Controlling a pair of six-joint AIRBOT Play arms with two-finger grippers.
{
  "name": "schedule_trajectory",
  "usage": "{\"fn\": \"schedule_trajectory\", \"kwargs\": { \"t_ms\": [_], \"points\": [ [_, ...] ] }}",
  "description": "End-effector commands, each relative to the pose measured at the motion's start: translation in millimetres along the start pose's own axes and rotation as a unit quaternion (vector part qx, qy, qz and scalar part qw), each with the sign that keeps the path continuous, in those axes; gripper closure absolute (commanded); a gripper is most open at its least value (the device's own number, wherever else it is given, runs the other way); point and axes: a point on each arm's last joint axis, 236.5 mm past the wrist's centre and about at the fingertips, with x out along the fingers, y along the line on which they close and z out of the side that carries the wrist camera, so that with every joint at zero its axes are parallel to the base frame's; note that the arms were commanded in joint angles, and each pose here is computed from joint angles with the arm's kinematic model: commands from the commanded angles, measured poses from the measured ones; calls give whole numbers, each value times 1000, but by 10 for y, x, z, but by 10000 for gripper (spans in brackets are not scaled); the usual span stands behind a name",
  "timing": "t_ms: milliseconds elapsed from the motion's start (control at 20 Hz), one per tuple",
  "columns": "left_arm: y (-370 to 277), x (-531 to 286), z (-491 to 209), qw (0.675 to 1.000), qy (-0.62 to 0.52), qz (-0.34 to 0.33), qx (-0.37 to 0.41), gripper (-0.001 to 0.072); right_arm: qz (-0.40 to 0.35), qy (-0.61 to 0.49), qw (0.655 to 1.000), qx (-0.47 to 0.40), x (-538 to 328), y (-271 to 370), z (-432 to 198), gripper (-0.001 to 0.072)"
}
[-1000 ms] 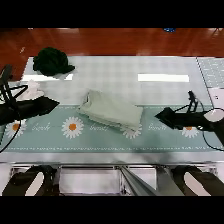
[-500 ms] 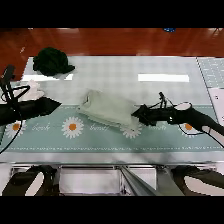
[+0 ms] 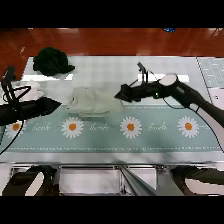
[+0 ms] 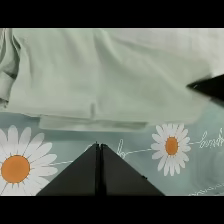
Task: Fold the shirts.
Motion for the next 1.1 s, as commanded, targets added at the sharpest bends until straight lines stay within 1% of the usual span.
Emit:
{"fn": "schedule_trajectory", "kwargs": {
  "t_ms": [0, 100, 200, 300, 400, 650, 800, 900, 1050],
  "points": [
    [129, 86, 14, 1000, -16, 12, -5, 691, -19, -21, 994, -104, -371, 573, 425, 685],
    [164, 104, 48, 999, -26, 16, -7, 691, -51, -47, 987, -146, -703, 749, 693, 685],
    [162, 104, 47, 1000, -26, 15, -8, 691, -94, -78, 978, -167, -1088, 769, 953, 685],
    [162, 104, 46, 1000, -26, 15, -8, 692, -123, -103, 973, -168, -1500, 705, 1154, 685],
    [156, 106, 33, 1000, -24, 15, -7, 691, -140, -122, 971, -151, -1933, 567, 1301, 685],
    [152, 108, 10, 1000, -19, 14, -7, 691, -189, -185, 963, -55, -3166, -67, 1386, 685],
    [152, 108, 10, 1000, -18, 14, 1, 692, -202, -261, 944, 2, -3961, -298, 1330, 685],
    [152, 108, 10, 1000, -19, 14, 3, 691, -218, -291, 930, 47, -4398, -478, 1158, 685],
    [153, 108, 14, 1000, -19, 14, 3, 691, -268, -284, 910, 137, -4843, -874, 664, 685]
  ]
}}
